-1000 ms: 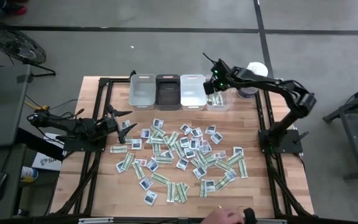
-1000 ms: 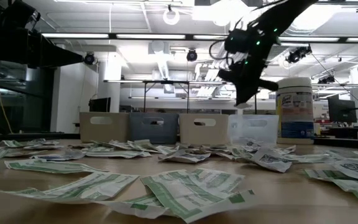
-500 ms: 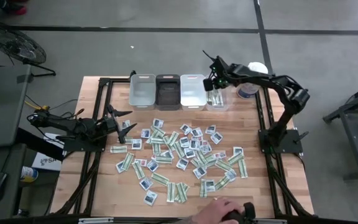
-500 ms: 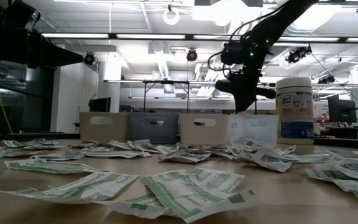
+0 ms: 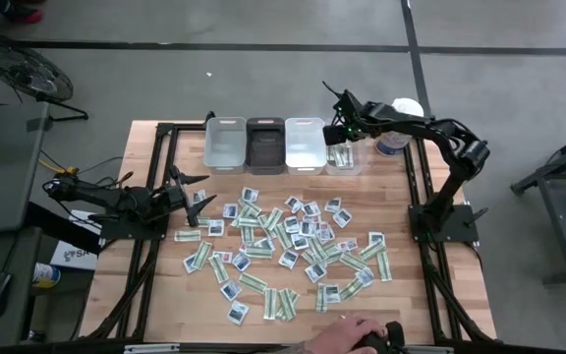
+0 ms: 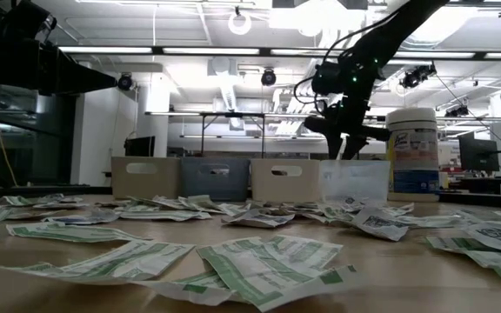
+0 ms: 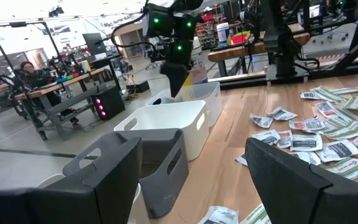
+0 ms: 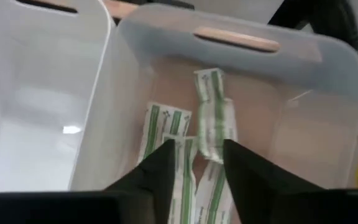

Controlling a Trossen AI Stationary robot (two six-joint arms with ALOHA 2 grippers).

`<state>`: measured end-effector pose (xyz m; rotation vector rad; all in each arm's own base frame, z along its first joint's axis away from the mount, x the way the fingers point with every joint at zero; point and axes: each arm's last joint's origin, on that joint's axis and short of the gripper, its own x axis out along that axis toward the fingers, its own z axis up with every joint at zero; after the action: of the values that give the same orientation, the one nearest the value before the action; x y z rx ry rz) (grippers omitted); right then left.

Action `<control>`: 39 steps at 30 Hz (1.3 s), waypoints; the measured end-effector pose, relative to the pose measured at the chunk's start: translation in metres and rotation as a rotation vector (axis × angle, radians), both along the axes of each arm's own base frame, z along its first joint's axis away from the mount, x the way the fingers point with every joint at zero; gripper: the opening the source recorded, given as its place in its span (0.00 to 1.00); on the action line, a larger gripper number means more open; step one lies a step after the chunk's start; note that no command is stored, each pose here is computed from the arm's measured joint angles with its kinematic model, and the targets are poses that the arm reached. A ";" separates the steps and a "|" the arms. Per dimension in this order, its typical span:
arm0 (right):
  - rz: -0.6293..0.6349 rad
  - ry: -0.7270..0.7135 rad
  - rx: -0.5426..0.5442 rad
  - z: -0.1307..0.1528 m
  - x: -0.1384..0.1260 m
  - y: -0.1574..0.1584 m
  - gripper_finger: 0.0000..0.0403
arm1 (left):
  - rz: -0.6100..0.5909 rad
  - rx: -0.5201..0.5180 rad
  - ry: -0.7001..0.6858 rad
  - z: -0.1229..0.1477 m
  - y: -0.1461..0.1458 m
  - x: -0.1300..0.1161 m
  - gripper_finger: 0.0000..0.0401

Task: Pick & Place First Aid Supplies
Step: Put the black towelette pack into the white bin

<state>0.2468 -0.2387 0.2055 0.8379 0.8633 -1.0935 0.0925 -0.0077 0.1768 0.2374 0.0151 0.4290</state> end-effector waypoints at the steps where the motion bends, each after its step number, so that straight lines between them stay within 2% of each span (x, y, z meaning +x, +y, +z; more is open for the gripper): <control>1: 0.008 -0.011 0.007 0.000 0.001 0.001 0.37 | 0.000 0.000 0.000 0.000 0.000 0.000 0.70; 8: 0.068 -0.076 0.054 0.013 0.001 0.011 0.50 | 0.000 0.000 0.000 0.000 0.000 0.000 0.70; 22: 0.323 0.055 -0.011 0.065 -0.016 0.084 0.51 | 0.000 0.000 0.000 0.000 0.000 0.000 0.70; 27: 0.365 0.006 -0.013 0.059 -0.025 0.117 0.51 | 0.000 0.000 0.000 0.000 0.000 0.000 0.70; 39: 0.346 -0.034 0.116 0.018 -0.052 0.185 0.51 | 0.000 0.000 0.000 0.000 0.000 0.000 0.70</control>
<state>0.1944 -0.0537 0.2230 0.7650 1.0076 -0.7307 0.0925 -0.0076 0.1768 0.2374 0.0152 0.4293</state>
